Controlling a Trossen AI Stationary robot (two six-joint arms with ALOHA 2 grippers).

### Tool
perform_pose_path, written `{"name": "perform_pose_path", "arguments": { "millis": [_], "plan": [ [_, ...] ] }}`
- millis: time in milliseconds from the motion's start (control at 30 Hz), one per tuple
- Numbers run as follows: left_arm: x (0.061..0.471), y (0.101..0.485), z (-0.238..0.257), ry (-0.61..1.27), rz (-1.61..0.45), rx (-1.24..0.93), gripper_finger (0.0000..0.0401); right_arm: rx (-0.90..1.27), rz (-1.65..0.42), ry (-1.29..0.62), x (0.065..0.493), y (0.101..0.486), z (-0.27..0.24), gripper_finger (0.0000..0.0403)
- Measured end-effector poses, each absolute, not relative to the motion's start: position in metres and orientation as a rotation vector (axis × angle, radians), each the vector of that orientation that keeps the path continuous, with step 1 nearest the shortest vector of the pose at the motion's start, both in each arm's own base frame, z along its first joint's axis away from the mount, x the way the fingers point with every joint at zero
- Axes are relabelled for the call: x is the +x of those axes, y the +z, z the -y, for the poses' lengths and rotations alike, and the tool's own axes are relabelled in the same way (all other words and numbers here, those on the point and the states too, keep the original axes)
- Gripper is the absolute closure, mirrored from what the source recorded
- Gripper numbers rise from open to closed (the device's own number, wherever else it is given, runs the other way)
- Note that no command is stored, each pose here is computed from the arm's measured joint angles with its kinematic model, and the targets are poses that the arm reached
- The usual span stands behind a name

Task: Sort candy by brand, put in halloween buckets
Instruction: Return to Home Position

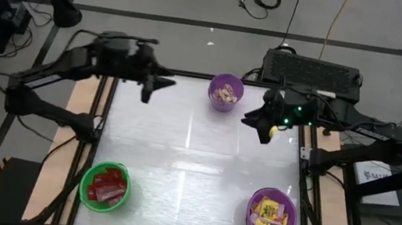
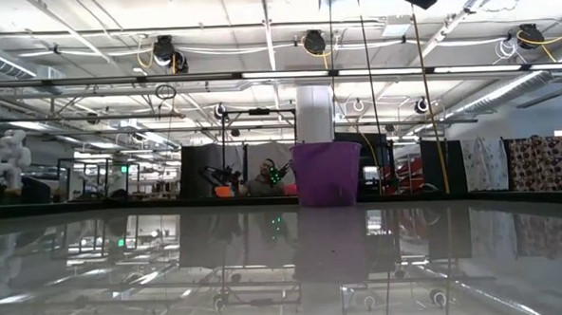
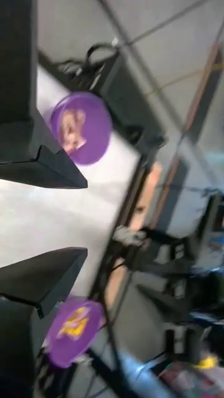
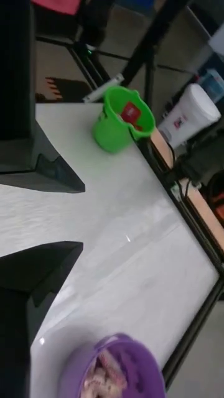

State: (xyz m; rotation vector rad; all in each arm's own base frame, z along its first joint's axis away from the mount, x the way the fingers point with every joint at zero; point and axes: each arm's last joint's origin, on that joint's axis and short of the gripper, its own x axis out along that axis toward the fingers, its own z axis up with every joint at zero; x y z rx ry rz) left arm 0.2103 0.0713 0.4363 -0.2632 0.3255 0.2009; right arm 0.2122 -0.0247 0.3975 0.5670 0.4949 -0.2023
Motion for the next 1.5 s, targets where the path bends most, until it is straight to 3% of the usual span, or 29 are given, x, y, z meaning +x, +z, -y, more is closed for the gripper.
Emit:
{"name": "perform_pose_path", "arguments": {
  "millis": [300,533,767,933,1067,1267,1500],
  "plan": [
    [0.158,0.469,-0.052,0.475,-0.092,-0.229,0.0231,0.329,-0.426,-0.098,0.187,0.414,0.014,0.0273],
    [0.15,0.483,-0.063,0.836,0.097,-0.21,0.0231,0.057,-0.29,-0.11,0.136,0.435,0.02,0.0273],
    [0.144,0.479,-0.07,0.899,0.115,-0.289,0.0231,-0.086,-0.135,-0.211,0.074,0.444,0.019,0.0273],
    [0.139,0.449,-0.07,0.952,0.104,-0.36,0.0231,-0.038,-0.027,-0.134,0.075,0.412,0.018,0.0273],
    [0.141,0.417,-0.071,0.968,0.128,-0.395,0.0231,0.112,-0.072,-0.13,0.082,0.37,0.021,0.0273],
    [0.135,0.365,-0.067,0.892,0.186,-0.475,0.0231,0.287,-0.105,-0.158,0.078,0.325,0.021,0.0273],
    [0.123,0.318,-0.058,0.726,0.282,-0.519,0.0231,0.355,0.04,-0.141,0.062,0.283,0.016,0.0273]
  ]
}}
